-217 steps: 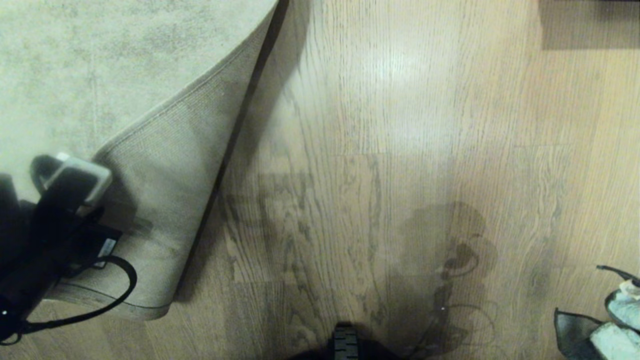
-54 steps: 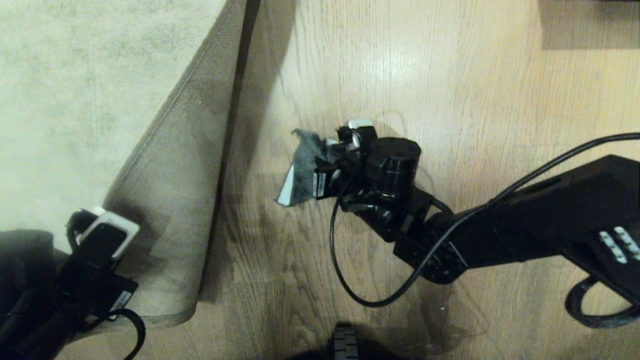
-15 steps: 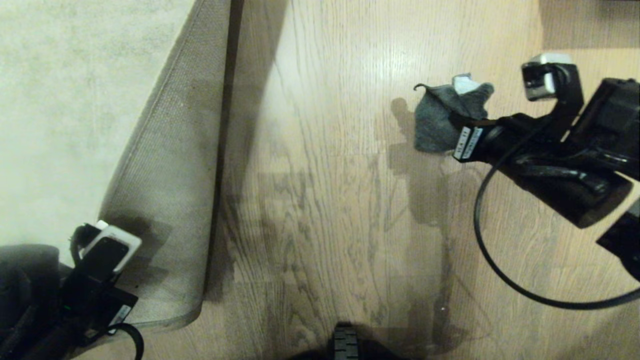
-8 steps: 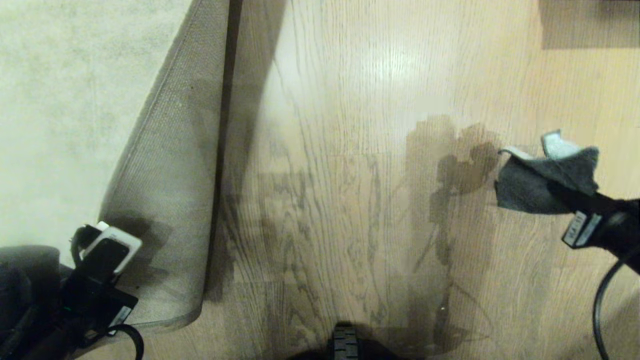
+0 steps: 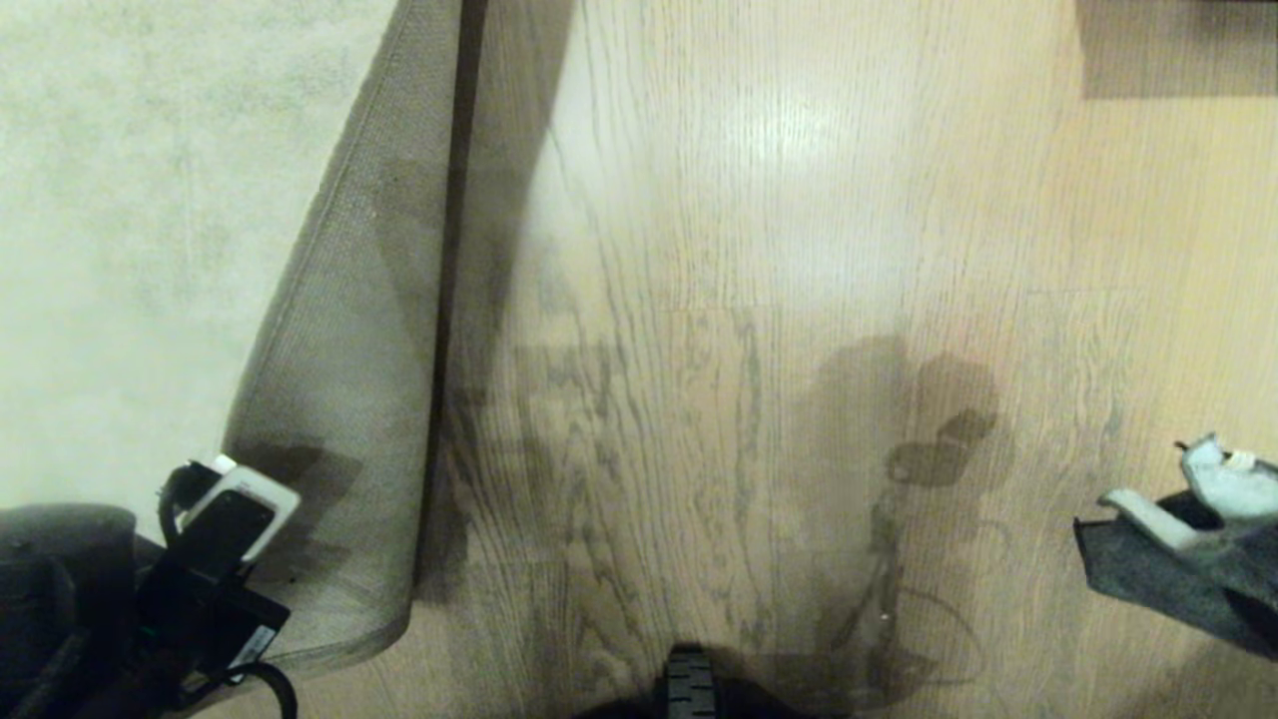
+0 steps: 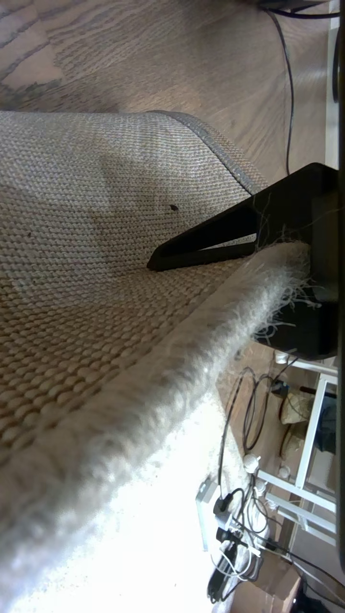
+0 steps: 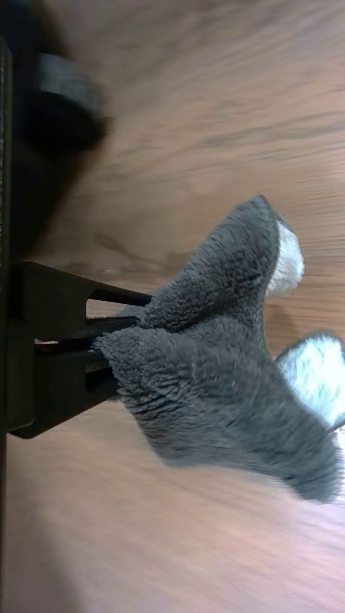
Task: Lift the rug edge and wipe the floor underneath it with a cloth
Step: Lay down the carpet
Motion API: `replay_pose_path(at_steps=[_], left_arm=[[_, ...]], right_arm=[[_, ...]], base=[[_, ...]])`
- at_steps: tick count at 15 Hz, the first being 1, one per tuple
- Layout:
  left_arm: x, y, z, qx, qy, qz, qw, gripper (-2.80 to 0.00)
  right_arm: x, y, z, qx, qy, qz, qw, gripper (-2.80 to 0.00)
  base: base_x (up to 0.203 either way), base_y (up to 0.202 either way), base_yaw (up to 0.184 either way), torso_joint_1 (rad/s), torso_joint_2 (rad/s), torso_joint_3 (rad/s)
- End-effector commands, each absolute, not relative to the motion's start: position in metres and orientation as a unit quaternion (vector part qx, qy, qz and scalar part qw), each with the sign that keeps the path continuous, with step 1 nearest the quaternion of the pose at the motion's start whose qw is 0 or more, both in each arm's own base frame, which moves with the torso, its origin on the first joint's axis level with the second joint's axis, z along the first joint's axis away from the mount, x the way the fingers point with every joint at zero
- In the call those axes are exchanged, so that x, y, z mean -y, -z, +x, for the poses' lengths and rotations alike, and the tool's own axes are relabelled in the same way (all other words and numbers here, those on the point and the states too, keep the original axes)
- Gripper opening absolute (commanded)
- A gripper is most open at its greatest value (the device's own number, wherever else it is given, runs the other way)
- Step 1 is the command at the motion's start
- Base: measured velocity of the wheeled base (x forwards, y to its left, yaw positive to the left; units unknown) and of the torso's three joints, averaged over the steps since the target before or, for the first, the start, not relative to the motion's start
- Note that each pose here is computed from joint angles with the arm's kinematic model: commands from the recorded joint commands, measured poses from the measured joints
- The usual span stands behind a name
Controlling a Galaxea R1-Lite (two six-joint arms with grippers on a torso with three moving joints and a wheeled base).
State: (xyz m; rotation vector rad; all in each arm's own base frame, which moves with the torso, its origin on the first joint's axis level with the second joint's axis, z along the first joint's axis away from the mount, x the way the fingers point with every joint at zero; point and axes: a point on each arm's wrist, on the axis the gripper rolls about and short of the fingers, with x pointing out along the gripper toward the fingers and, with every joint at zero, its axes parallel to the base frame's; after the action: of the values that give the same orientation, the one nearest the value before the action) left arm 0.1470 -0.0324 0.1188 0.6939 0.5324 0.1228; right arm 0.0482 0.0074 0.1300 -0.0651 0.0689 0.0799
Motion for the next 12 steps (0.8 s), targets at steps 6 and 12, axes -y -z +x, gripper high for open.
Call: replay_pose_path(at_steps=[6, 12], left_arm=[[0.033, -0.116, 0.145, -0.261, -0.056, 0.341, 0.901, -2.80], [0.032, -0.115, 0.143, -0.262, -0.056, 0.339, 0.902, -2.80]], right_arm=[[0.000, -0.079, -0.001, -0.136, -0.108, -0.015, 0.985, -2.80], [0.000, -0.080, -0.001, -0.134, -0.105, -0.003, 0.985, -2.80]], base=[[0.000, 0.000, 0.000, 0.000, 0.00, 0.000], [0.000, 0.000, 0.000, 0.000, 0.00, 0.000]])
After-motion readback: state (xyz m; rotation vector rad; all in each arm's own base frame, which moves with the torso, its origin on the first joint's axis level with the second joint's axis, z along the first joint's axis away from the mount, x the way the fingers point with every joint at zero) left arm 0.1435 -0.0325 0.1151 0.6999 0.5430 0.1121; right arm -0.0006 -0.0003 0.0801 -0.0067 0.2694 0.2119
